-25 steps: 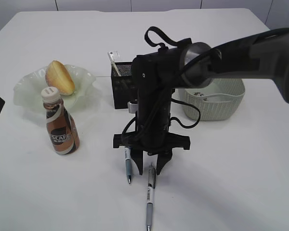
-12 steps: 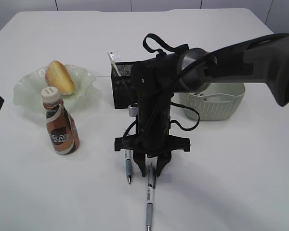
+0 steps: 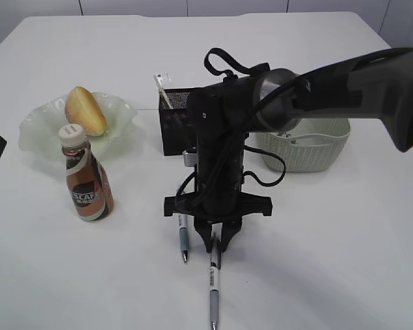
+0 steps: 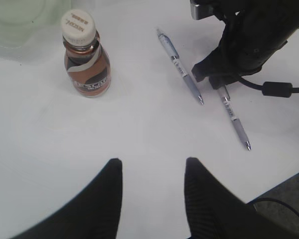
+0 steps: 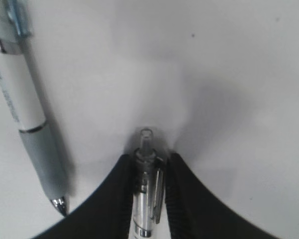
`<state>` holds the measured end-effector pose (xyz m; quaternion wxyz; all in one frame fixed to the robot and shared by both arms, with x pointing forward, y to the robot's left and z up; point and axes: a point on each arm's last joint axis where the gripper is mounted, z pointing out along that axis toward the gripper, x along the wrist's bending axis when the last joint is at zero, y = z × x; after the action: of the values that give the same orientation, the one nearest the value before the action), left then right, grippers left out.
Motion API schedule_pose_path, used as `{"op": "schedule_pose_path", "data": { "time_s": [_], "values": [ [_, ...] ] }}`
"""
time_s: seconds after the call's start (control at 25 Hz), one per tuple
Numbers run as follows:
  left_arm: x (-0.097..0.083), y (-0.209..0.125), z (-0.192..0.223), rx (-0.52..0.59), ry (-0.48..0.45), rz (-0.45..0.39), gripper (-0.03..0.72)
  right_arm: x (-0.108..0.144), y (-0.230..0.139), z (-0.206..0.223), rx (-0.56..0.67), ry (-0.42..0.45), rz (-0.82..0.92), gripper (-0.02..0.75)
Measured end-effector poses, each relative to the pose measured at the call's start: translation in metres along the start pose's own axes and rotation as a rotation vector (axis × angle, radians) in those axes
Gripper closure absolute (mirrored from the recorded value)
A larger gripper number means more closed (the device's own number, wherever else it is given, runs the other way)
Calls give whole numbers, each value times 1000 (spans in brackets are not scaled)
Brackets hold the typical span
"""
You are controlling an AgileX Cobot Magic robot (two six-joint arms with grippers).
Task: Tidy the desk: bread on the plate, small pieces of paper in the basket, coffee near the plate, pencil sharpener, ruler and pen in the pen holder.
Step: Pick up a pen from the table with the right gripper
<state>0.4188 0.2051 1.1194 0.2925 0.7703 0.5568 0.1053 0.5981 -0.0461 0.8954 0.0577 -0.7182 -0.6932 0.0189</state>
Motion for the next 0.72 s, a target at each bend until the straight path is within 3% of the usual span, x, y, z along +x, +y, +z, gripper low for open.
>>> {"op": "schedule_pose_path", "data": {
  "time_s": [0.72],
  "values": [
    [0,0,0,1,0,0,381,1,0,-8,-27,16,-134,687]
  ]
}}
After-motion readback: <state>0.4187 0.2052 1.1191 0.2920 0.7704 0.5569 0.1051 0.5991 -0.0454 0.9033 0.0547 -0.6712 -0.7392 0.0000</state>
